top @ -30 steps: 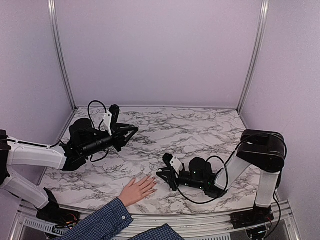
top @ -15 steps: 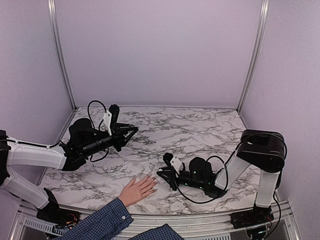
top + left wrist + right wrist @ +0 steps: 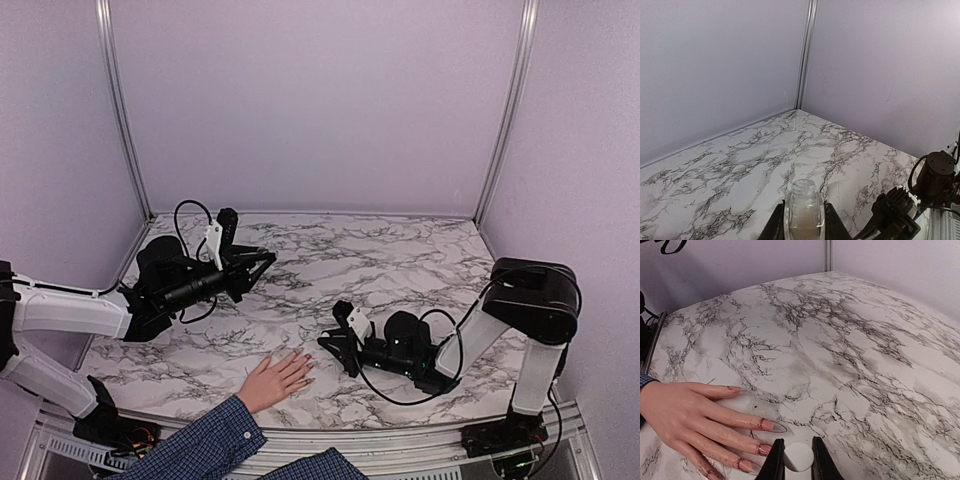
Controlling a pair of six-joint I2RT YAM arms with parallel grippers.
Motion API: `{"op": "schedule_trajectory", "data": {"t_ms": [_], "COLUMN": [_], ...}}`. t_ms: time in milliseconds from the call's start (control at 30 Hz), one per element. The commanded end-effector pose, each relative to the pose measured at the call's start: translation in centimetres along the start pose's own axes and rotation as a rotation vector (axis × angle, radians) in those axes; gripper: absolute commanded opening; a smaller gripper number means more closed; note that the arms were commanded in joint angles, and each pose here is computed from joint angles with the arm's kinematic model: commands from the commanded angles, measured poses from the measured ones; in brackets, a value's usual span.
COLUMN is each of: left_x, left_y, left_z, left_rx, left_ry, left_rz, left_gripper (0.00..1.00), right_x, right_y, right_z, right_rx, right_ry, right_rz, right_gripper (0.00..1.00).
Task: Paint the nails
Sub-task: Paint the hand on the nail.
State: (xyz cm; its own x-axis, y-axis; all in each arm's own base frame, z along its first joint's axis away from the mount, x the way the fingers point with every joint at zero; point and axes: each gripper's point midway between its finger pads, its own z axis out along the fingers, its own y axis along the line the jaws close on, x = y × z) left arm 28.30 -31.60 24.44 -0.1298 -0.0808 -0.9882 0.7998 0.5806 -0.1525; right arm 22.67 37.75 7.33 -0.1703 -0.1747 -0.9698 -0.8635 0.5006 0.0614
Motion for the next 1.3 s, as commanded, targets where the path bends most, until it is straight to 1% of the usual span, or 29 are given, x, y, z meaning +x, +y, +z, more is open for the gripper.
{"op": "schedule_trajectory", "data": {"t_ms": [0,300,1267], "left_x": [-1.8,-1.8,-1.6], "left_y": [0.0,0.0,0.0], "left_z": [-0.5,-0.5,-0.3], "left_rx": [-0.004,-0.002,-0.001], "left_ry": [-0.063,-0.065,-0.059], "left_rz": [0.017,0.017,0.018], "left_gripper": [0.00,0.00,0.00], "right_x": [-2.1,-2.0,-0.6], "right_y": [1.0,2.6,2.9], "right_z": [-0.5,-0.2,1.3], "right_rx": [-0.059,-0.150,-0.154], "right_ry": [-0.076,-0.076,-0.021], "right_rz": [-0.004,0.004,0.016], "right_gripper": [0.00,0.00,0.00]}}
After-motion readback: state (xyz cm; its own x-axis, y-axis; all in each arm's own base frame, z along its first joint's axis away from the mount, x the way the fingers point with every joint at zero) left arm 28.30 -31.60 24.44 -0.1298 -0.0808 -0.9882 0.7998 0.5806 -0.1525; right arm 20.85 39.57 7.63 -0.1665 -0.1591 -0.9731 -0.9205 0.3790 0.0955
